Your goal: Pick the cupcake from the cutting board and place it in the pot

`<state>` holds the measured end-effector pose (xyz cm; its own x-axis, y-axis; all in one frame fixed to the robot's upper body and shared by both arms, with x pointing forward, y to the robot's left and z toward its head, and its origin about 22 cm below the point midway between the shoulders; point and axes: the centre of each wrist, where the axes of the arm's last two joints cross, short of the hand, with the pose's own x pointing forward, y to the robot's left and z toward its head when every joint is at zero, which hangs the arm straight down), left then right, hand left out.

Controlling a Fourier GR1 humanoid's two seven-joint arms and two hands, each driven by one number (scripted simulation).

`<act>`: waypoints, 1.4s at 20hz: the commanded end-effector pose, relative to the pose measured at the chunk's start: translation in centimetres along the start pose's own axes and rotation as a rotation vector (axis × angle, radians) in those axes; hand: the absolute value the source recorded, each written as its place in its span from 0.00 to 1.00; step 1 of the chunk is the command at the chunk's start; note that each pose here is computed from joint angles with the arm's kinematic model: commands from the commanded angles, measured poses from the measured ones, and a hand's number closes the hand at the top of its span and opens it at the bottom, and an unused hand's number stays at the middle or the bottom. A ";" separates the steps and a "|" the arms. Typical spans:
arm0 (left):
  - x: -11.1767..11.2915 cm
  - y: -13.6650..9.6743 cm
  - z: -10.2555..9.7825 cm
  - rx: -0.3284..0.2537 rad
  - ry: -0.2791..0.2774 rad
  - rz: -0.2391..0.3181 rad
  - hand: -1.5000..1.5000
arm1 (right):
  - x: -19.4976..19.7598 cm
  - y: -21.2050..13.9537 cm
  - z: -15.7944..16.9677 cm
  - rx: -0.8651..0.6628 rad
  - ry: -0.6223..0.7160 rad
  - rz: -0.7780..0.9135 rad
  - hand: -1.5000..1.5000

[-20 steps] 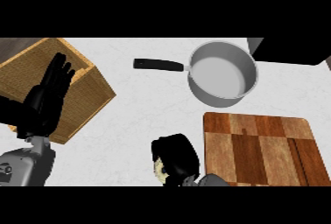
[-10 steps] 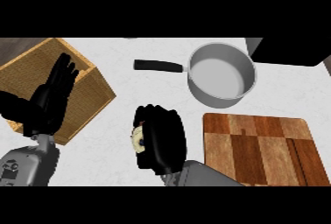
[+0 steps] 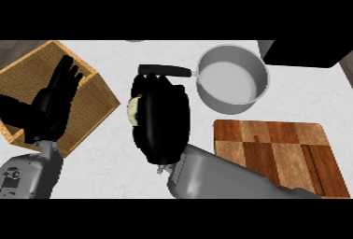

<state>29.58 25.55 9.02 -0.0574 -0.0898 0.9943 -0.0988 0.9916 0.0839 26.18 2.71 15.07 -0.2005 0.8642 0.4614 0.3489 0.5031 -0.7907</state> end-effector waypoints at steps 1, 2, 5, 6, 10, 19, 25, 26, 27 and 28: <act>-0.6 -0.4 -0.2 0.007 0.019 0.016 0.50 | 1.6 -0.6 -2.3 -0.109 0.206 -0.077 1.00; 0.1 0.8 -0.5 0.006 0.006 0.001 0.50 | 1.4 -0.2 -1.3 -0.097 0.213 -0.095 1.00; -0.2 0.7 0.2 0.012 0.025 0.008 0.50 | 1.0 -0.7 -3.2 -0.099 0.249 -0.135 1.00; -0.8 -0.1 0.5 0.012 0.006 0.000 0.50 | 1.2 -0.6 -4.0 -0.113 0.251 -0.131 1.00; -0.2 2.5 1.1 0.017 -0.002 -0.002 0.50 | -1.8 1.1 -5.3 -0.111 0.316 -0.164 1.00; -1.1 1.3 0.1 0.056 0.006 0.020 0.50 | -6.7 5.4 -8.4 -0.190 0.291 0.229 1.00; -0.2 1.4 0.6 0.048 0.012 0.004 0.50 | -9.7 6.9 -9.9 -0.174 0.334 0.268 1.00; 0.2 1.9 0.5 0.042 0.001 -0.005 0.50 | -11.5 7.9 -9.4 -0.154 0.364 0.301 1.00; -0.8 0.4 1.8 0.033 0.001 0.014 0.50 | -12.3 7.6 -10.4 -0.139 0.367 0.298 1.00; 0.1 1.4 0.7 0.047 -0.006 0.009 0.50 | -12.5 7.9 -10.3 -0.136 0.371 0.273 1.00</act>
<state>28.78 26.74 9.15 -0.0753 -0.0853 0.9935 -0.1399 0.9874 0.0742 39.63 -2.74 8.59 0.1790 0.9215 0.3446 0.4786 0.2244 -0.8488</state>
